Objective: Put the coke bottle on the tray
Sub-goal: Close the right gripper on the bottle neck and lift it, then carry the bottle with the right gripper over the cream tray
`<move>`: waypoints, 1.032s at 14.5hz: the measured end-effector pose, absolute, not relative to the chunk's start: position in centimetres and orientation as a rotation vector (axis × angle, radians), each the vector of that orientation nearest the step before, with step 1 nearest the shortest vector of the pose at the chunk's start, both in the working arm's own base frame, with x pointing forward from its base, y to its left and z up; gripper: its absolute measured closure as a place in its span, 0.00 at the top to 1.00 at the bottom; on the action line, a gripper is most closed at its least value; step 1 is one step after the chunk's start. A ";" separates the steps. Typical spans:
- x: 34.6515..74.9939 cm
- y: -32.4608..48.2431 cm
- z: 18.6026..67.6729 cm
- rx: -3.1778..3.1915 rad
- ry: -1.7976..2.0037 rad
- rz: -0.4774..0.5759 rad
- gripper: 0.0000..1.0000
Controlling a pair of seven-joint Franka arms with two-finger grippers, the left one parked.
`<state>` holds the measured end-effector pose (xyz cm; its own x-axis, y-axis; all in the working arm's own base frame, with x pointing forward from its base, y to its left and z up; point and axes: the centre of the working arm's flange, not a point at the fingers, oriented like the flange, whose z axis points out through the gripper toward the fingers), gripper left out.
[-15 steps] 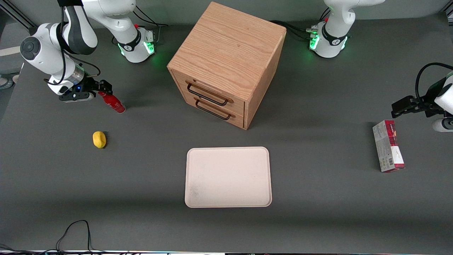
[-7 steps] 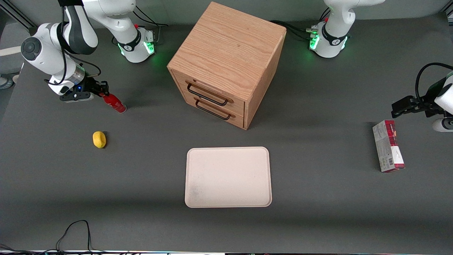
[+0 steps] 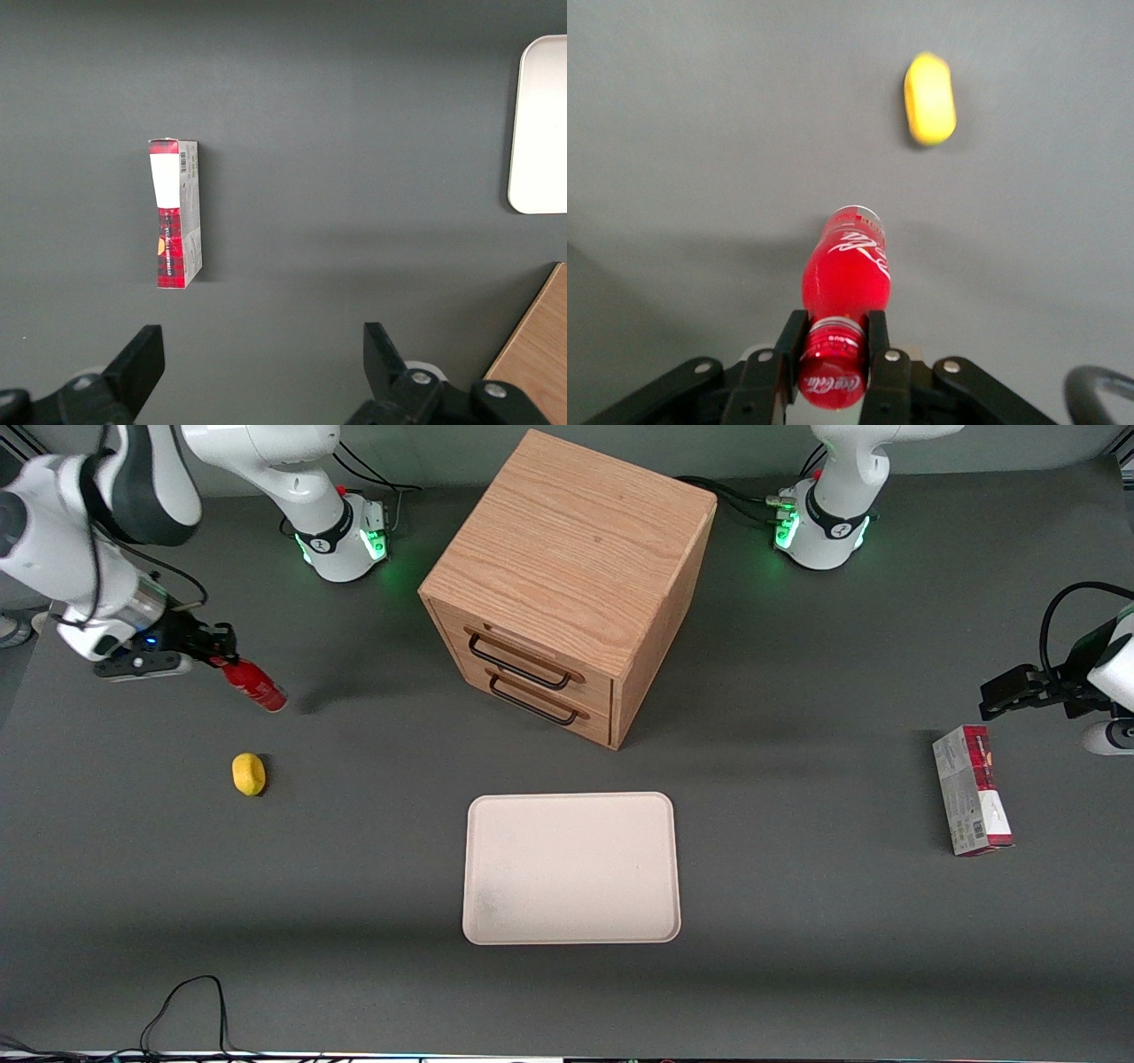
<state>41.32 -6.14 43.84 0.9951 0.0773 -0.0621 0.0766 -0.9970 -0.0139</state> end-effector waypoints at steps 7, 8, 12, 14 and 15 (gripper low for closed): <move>45.5 -4.5 63.7 -3.155 -0.178 0.057 0.32; 46.1 -4.5 65.1 -3.160 -0.169 0.084 0.32; 48.9 -4.2 66.4 -3.166 -0.159 0.111 0.32; 51.1 -3.0 66.0 -3.143 -0.180 0.111 0.32; 52.9 -1.6 66.0 -3.131 -0.209 0.095 0.32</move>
